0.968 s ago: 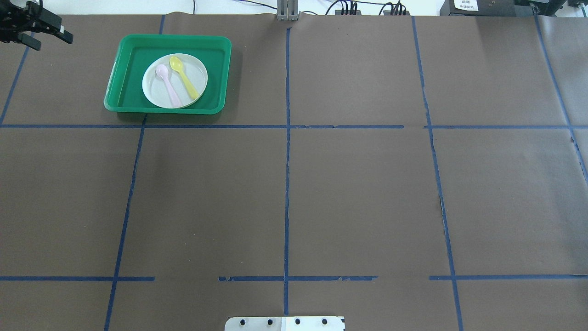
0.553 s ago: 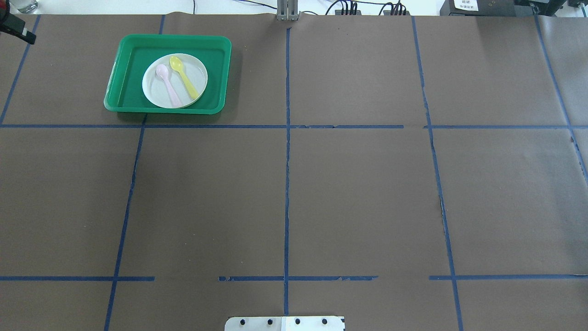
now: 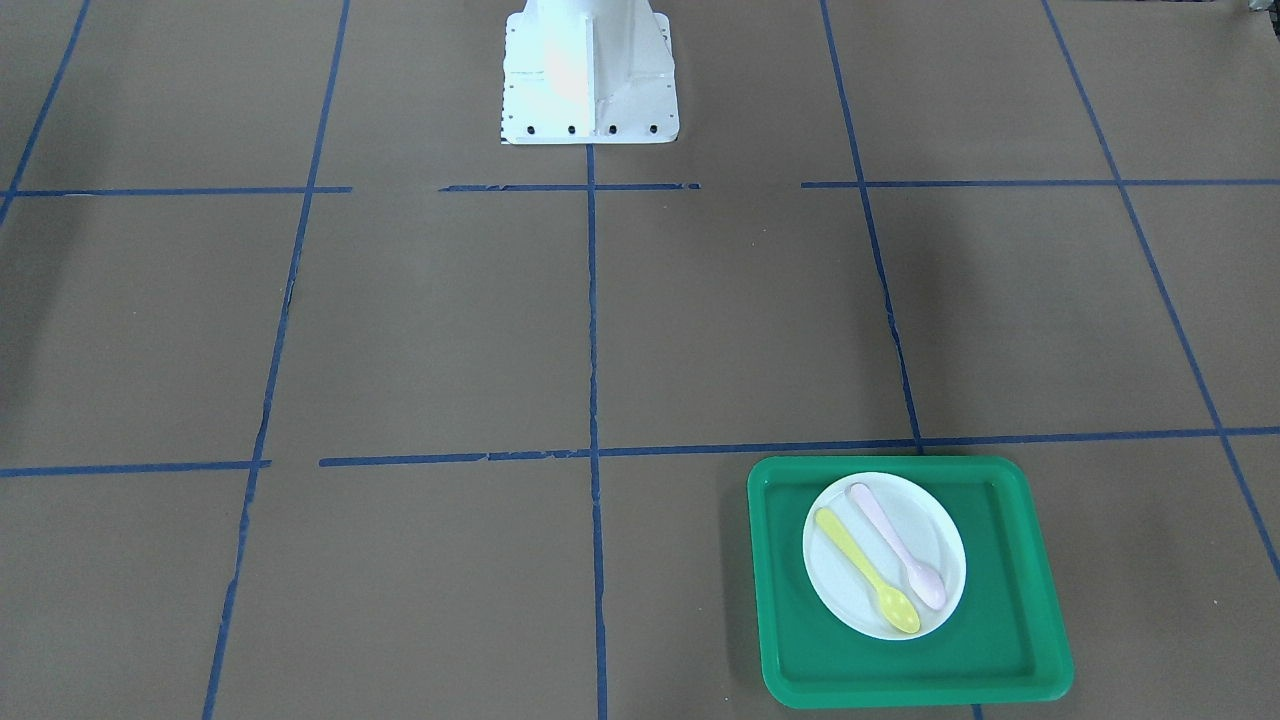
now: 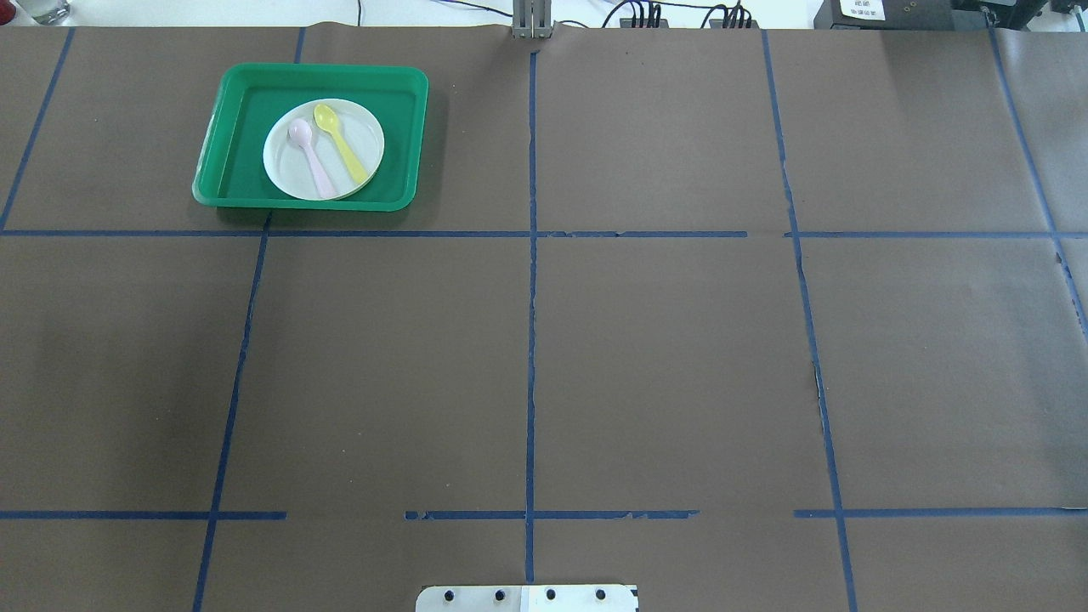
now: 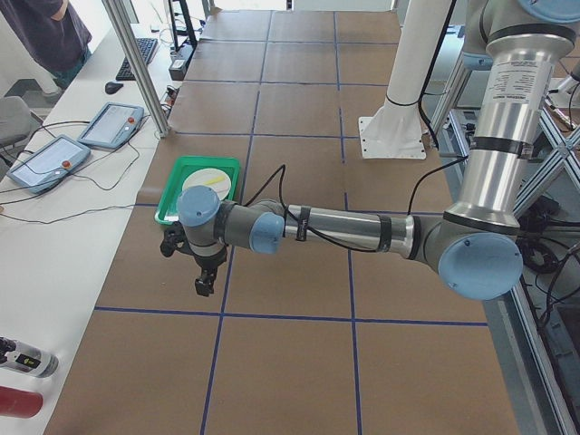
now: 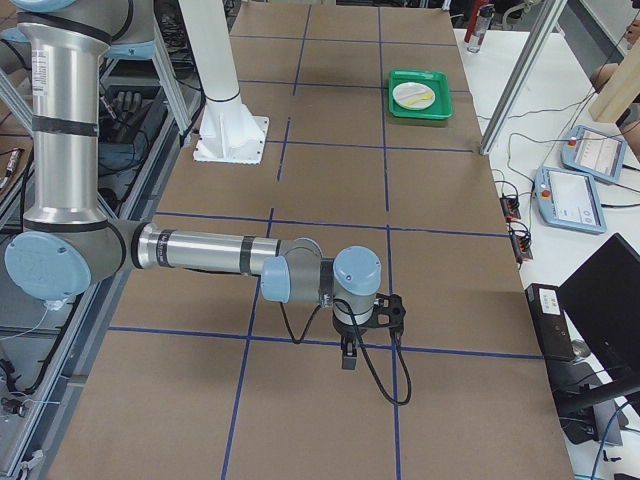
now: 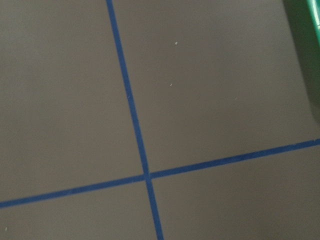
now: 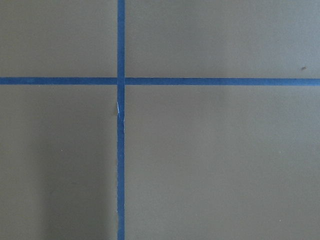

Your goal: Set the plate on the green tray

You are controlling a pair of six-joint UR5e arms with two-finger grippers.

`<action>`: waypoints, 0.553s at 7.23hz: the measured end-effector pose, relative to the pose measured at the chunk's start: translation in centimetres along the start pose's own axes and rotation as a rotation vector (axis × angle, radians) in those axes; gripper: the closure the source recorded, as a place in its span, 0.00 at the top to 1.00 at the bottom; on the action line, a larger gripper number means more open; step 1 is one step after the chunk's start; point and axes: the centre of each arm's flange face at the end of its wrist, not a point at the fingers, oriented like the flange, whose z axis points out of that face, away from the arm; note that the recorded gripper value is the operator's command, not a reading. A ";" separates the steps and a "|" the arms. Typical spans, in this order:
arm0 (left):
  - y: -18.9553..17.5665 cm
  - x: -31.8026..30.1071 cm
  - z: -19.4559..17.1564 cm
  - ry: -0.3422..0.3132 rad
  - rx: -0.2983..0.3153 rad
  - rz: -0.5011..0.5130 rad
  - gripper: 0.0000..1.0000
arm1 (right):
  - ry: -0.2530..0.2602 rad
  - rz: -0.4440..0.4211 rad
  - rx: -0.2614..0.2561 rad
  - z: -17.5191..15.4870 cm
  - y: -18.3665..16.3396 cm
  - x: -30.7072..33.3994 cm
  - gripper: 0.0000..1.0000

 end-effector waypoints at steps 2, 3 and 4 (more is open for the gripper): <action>3.6 -2.0 -0.3 -0.002 -0.036 -0.080 1.00 | 0.000 0.000 0.000 0.0 0.0 0.0 1.00; 5.0 -2.2 -1.1 -0.004 -0.024 -0.091 1.00 | 0.000 0.000 0.000 0.0 0.0 0.0 1.00; 5.9 -2.6 -1.7 -0.005 -0.012 -0.096 1.00 | 0.000 0.000 0.000 0.0 0.0 0.0 1.00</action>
